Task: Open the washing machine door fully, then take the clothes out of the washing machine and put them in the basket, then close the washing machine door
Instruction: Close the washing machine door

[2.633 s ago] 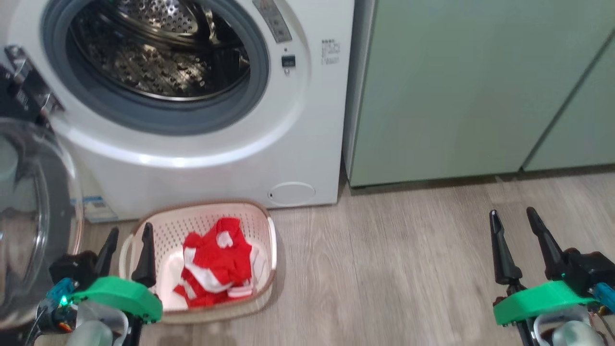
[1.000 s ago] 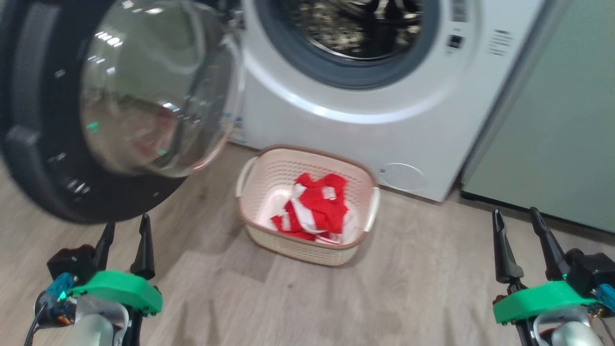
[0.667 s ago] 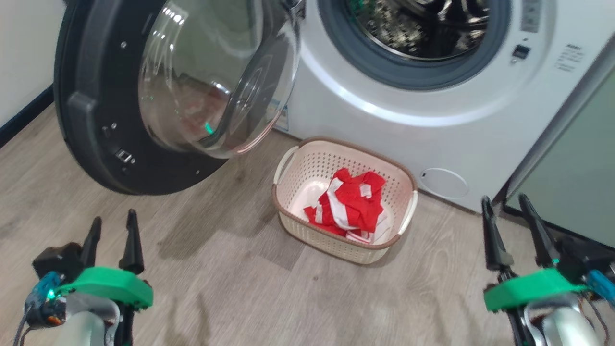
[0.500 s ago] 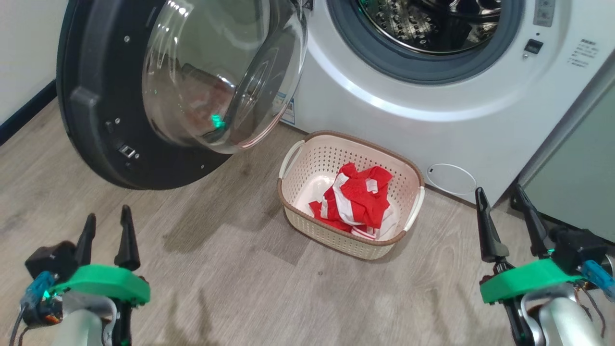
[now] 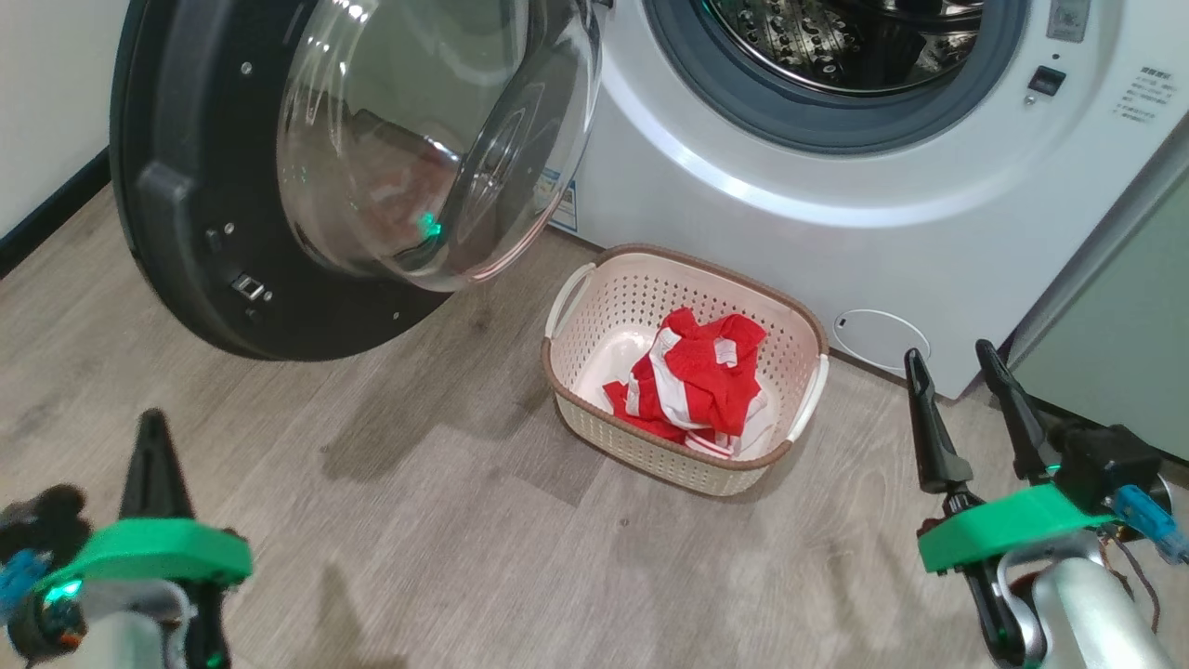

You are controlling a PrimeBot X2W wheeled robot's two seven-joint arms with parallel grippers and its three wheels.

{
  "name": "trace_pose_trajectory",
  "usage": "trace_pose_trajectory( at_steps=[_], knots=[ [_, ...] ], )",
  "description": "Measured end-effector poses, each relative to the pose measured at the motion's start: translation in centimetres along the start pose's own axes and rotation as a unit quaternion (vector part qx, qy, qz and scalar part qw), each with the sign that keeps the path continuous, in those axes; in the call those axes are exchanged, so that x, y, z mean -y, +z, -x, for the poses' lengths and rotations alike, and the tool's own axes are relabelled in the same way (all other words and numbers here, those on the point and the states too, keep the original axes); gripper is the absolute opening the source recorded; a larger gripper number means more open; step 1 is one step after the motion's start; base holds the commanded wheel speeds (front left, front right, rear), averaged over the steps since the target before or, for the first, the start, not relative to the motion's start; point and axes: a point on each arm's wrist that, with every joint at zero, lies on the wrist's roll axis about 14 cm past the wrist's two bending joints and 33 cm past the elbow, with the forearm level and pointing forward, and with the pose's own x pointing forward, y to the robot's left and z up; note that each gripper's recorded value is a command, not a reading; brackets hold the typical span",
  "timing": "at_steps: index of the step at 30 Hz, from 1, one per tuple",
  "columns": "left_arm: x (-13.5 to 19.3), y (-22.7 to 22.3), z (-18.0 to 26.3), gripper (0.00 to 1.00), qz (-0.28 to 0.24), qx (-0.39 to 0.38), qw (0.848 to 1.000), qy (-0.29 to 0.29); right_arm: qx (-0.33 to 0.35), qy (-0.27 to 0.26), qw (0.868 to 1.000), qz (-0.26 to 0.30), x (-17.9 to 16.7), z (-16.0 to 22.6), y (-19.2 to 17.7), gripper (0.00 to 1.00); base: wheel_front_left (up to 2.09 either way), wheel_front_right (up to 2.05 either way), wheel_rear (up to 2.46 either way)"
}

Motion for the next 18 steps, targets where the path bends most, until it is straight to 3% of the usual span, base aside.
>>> trace_pose_trajectory(
  at_steps=[5, 9, 13, 15, 18],
  knots=[
    [-2.5, 0.2, -0.6, 0.00, 0.117, 0.005, 0.992, 0.054, 0.005, -0.008, 1.000, 0.002, 0.4, 0.2, 0.4, 1.00, 0.00, 0.00, 0.00],
    [-3.3, 2.4, -3.3, 0.00, 0.223, -0.001, 0.973, 0.064, 0.007, -0.021, 1.000, 0.002, 1.2, 0.6, 0.6, 1.00, 0.00, 0.00, 0.00],
    [-4.3, 5.1, -6.4, 0.00, 0.340, -0.005, 0.937, 0.073, 0.009, -0.033, 0.999, -0.002, 1.5, 1.3, 0.7, 1.00, 0.00, 0.00, 0.00],
    [-4.5, 5.6, -7.1, 0.00, 0.362, -0.012, 0.929, 0.076, 0.008, -0.037, 0.999, -0.004, 1.6, 1.5, 0.6, 1.00, 0.00, 0.00, 0.00],
    [-4.6, 7.1, -8.8, 0.00, 0.438, -0.027, 0.895, 0.083, 0.004, -0.046, 0.999, -0.007, 1.7, 2.3, 0.4, 1.00, 0.00, 0.00, 0.00]
  ],
)
